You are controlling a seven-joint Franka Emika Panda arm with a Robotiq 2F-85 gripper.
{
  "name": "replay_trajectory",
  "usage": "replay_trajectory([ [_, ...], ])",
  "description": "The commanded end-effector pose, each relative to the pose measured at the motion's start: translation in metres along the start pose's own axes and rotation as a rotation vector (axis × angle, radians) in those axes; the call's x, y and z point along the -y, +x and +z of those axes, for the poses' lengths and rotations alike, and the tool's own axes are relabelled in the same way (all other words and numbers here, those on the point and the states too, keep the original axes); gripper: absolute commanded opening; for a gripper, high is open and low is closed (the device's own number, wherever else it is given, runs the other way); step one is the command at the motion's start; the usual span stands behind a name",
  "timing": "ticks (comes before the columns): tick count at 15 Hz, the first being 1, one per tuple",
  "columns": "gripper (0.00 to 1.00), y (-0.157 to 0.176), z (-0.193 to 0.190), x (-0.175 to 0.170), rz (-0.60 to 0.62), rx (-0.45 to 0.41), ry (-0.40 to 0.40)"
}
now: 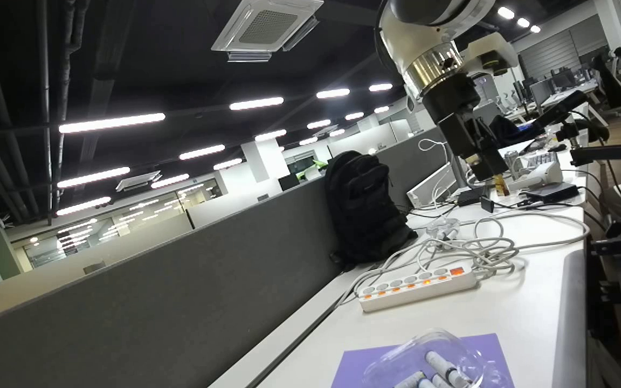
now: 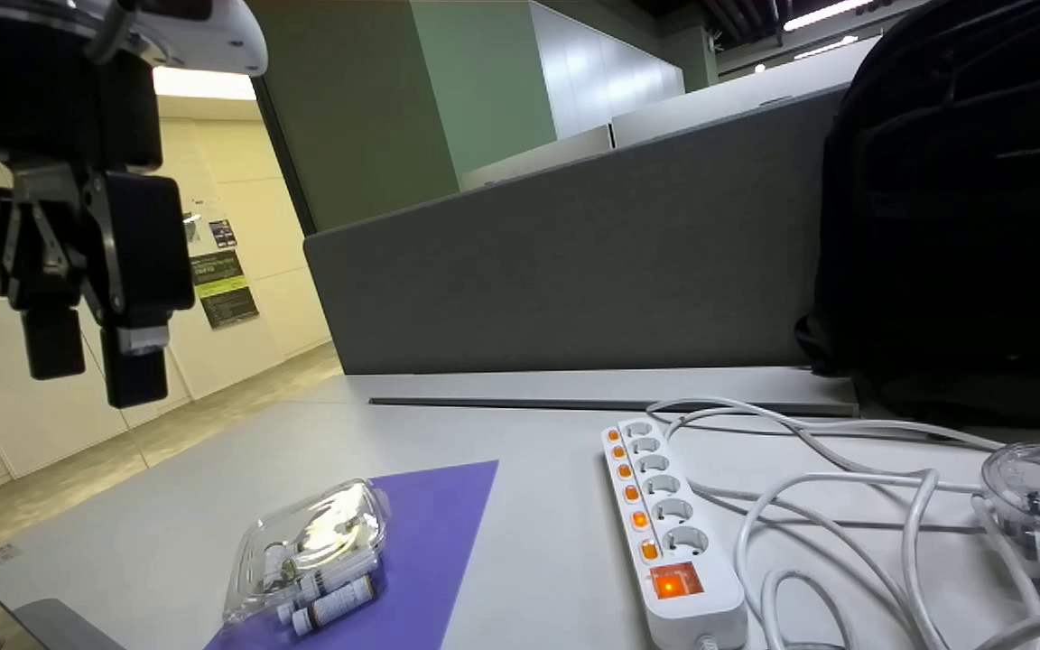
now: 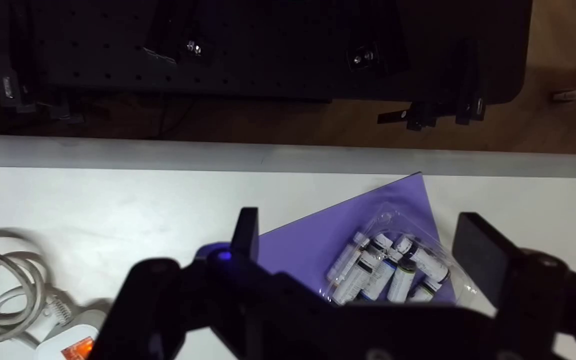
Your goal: Turn off the third from last switch on the extension cord
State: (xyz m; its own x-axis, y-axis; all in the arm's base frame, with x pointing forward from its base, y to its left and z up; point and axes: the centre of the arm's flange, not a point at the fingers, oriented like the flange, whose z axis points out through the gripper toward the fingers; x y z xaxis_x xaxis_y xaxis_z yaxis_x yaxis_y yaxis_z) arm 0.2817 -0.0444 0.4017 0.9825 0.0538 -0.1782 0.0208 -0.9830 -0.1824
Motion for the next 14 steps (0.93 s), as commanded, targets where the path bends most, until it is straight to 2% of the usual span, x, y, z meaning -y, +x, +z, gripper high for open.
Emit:
replay_trajectory([
  [1,1.00,0.006,-0.002,-0.006,0.002,-0.004,0.011],
  [5,1.00,0.024,-0.007,-0.021,0.010,-0.044,-0.020],
  [14,1.00,0.097,-0.012,-0.087,0.034,-0.315,-0.182],
])
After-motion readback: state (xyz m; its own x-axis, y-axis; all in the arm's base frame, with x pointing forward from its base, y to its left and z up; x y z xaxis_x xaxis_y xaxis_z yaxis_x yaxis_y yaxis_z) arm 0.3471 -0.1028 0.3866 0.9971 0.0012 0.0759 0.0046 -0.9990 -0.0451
